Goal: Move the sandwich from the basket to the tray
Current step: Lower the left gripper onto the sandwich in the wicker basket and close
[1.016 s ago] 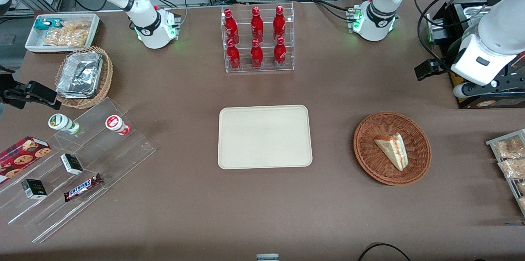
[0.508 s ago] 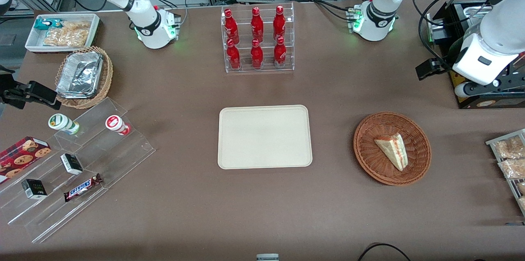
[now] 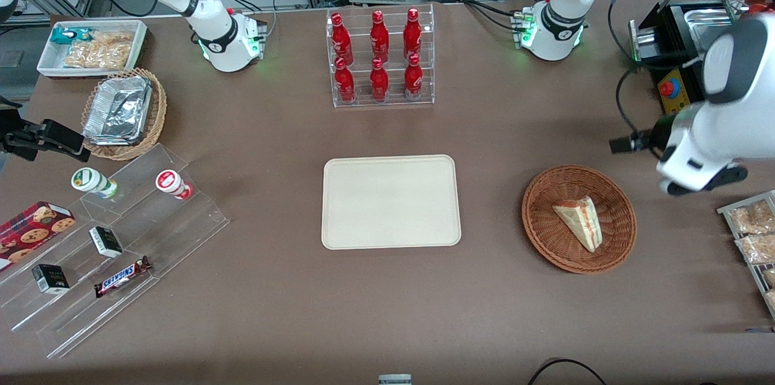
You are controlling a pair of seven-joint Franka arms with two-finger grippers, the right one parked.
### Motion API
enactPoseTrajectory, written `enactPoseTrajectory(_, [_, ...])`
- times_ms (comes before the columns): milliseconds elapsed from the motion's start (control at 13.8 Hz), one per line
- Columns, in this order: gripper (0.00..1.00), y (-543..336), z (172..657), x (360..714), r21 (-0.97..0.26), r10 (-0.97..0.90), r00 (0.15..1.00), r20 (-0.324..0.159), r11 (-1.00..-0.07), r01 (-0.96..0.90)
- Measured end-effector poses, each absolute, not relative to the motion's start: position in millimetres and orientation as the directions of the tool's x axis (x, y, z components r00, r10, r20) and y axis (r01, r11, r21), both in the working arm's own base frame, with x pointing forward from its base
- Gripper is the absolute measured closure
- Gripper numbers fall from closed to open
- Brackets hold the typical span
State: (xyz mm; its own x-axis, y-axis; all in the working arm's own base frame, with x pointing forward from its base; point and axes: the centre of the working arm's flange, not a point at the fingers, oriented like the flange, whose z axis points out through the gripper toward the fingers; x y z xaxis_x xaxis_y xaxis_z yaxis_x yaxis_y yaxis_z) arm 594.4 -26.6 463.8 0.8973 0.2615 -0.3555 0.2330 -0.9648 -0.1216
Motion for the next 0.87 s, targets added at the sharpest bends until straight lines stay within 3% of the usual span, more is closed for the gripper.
enactPoseTrajectory(435, [0.0,-24.0,327.8,646.0,-0.152,0.579,0.777,-0.249,-0.815,0.559])
enactPoseTrajectory(871, [0.0,-31.0,269.8,651.1,-0.153,0.605,0.752,-0.263,-0.796,0.586])
